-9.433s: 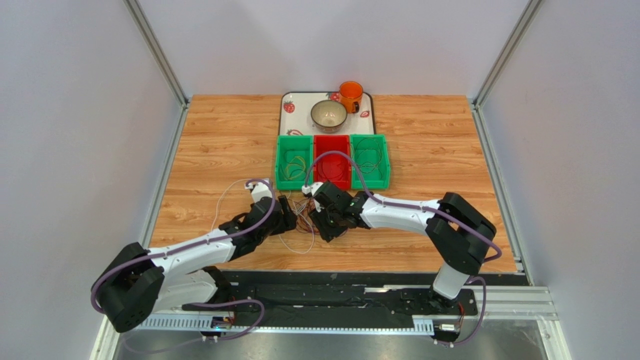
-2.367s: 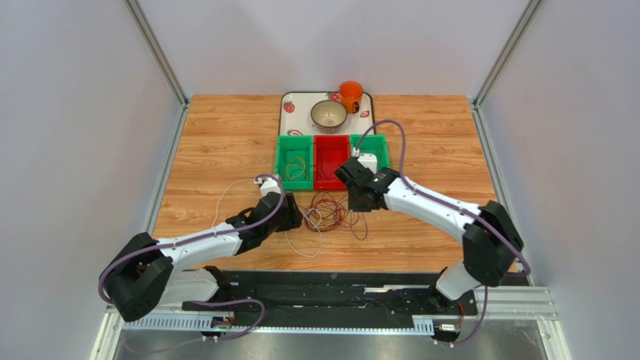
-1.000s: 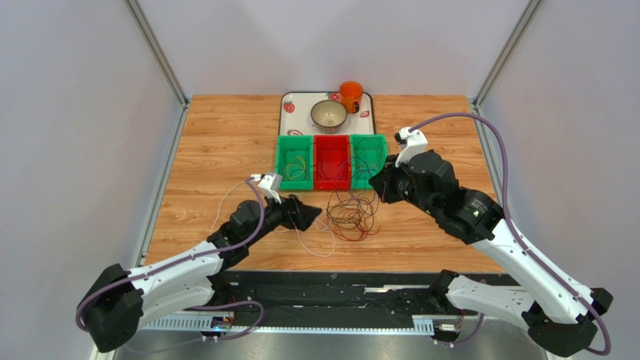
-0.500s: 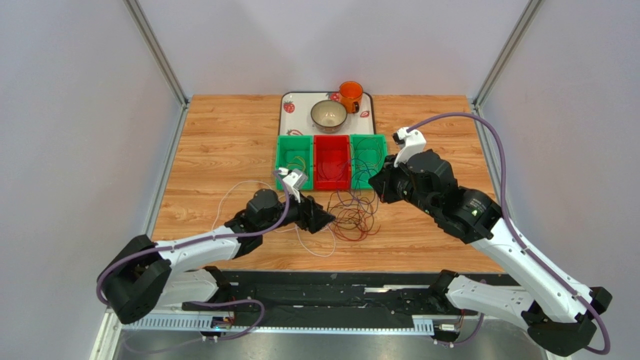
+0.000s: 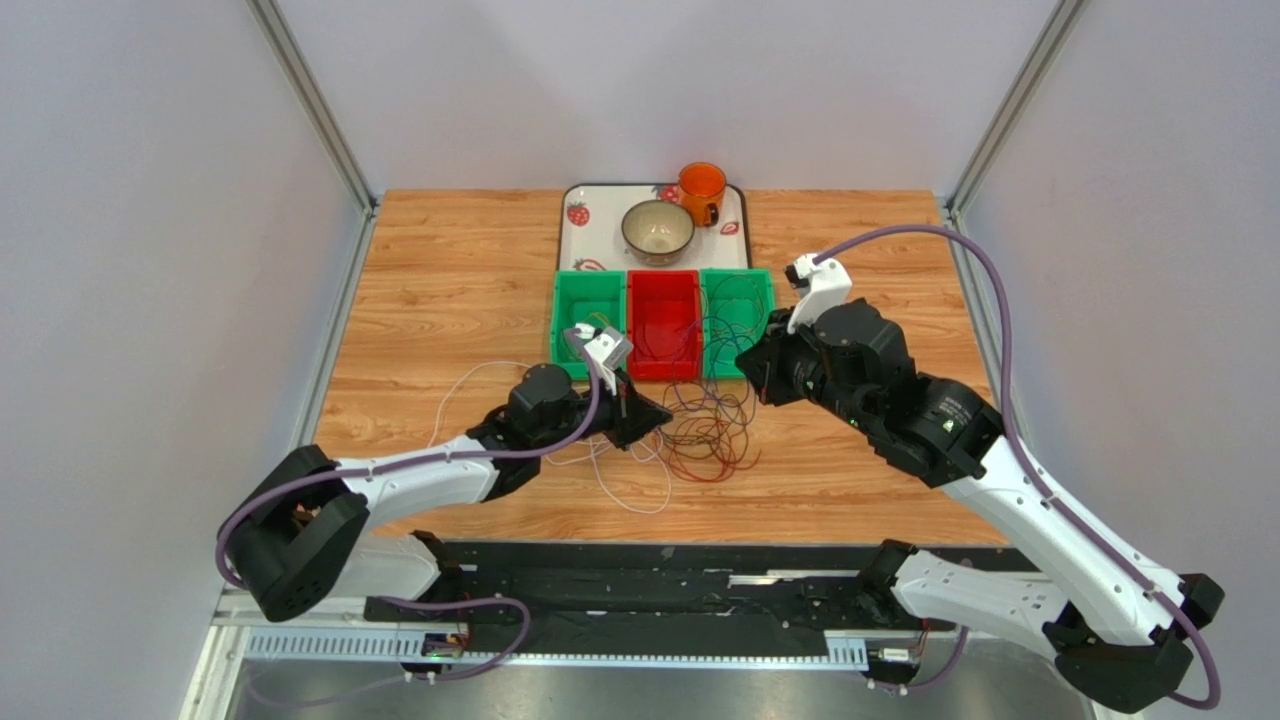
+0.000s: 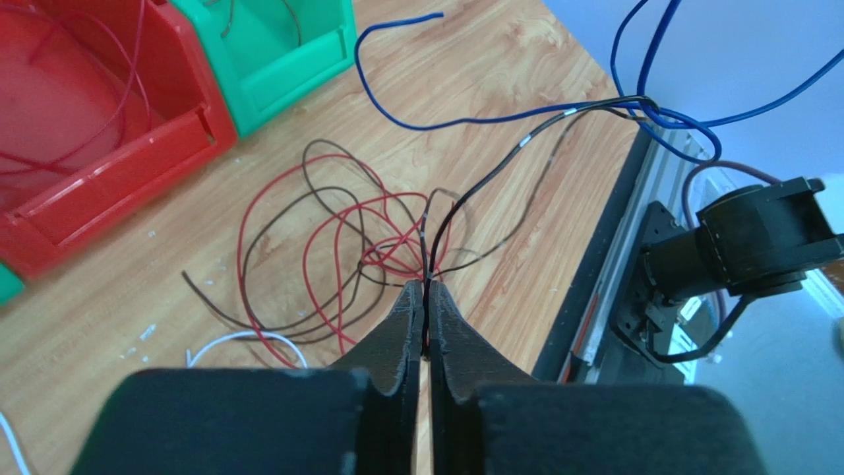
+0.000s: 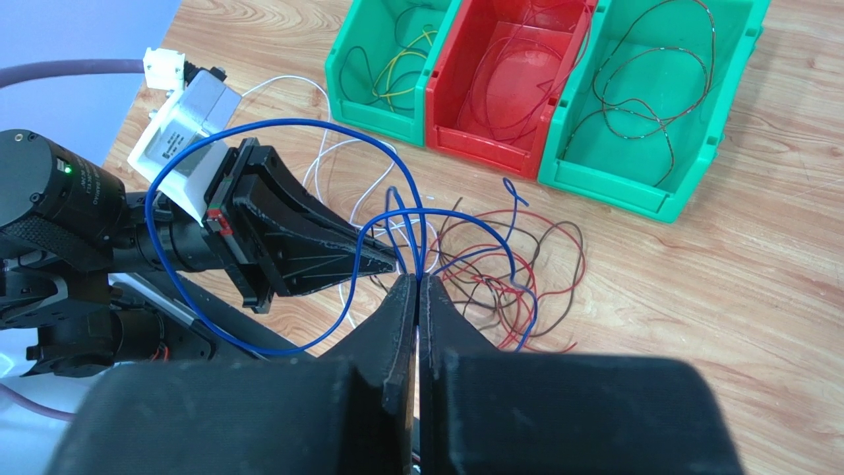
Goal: Untangle the cables
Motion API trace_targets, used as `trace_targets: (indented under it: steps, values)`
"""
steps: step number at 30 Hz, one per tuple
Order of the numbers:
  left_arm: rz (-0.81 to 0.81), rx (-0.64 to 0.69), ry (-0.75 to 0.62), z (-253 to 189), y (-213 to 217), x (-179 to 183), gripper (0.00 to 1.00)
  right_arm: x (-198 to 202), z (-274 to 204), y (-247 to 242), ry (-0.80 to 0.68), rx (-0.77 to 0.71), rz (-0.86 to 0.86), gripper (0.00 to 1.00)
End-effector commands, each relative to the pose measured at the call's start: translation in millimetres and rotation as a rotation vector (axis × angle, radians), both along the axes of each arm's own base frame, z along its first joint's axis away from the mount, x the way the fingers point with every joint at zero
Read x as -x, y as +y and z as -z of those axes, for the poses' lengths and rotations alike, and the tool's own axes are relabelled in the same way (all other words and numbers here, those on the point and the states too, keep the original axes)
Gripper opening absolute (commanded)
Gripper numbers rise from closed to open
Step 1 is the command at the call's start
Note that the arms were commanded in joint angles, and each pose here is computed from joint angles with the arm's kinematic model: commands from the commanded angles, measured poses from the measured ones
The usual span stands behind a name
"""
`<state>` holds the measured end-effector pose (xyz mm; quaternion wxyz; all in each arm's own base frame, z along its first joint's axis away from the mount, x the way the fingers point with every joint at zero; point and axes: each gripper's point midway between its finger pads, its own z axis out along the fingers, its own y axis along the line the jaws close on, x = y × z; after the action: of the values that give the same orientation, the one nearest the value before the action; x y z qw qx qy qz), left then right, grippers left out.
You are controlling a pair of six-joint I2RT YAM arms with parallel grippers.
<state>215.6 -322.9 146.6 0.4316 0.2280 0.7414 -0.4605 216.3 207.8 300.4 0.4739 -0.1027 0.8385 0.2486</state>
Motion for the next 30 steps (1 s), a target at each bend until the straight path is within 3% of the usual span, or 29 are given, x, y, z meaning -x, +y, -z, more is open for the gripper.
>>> trace_targets:
  steps: [1, 7, 15, 17, 26, 30]
  values:
    - [0.006, 0.069, -0.08, -34.5, -9.0, -7.8, 0.0, -5.1, -7.4, 6.0, -0.036, -0.022, -0.01, 0.0]
    - [-0.143, -0.011, -0.08, -61.9, 23.0, -14.7, 0.0, -15.2, -0.2, -10.3, -0.041, 0.025, 0.085, 0.0]
    - [-0.494, -0.155, -0.194, -139.0, 124.0, -17.1, 0.0, -29.6, 16.3, -44.9, -0.01, 0.024, 0.254, 0.0]
    - [-0.586, -0.201, -0.178, -138.8, 145.4, -19.1, 0.0, -31.8, 21.6, -50.7, 0.0, 0.028, 0.276, 0.0]
    - [-0.839, -0.214, -0.136, -172.2, 210.5, -8.2, 0.0, -33.3, 38.4, -79.7, 0.038, 0.025, 0.376, 0.0]
    - [-0.918, -0.146, -0.194, -219.0, 244.5, 8.5, 0.0, -31.6, 46.5, -97.9, 0.066, 0.034, 0.434, 0.0]
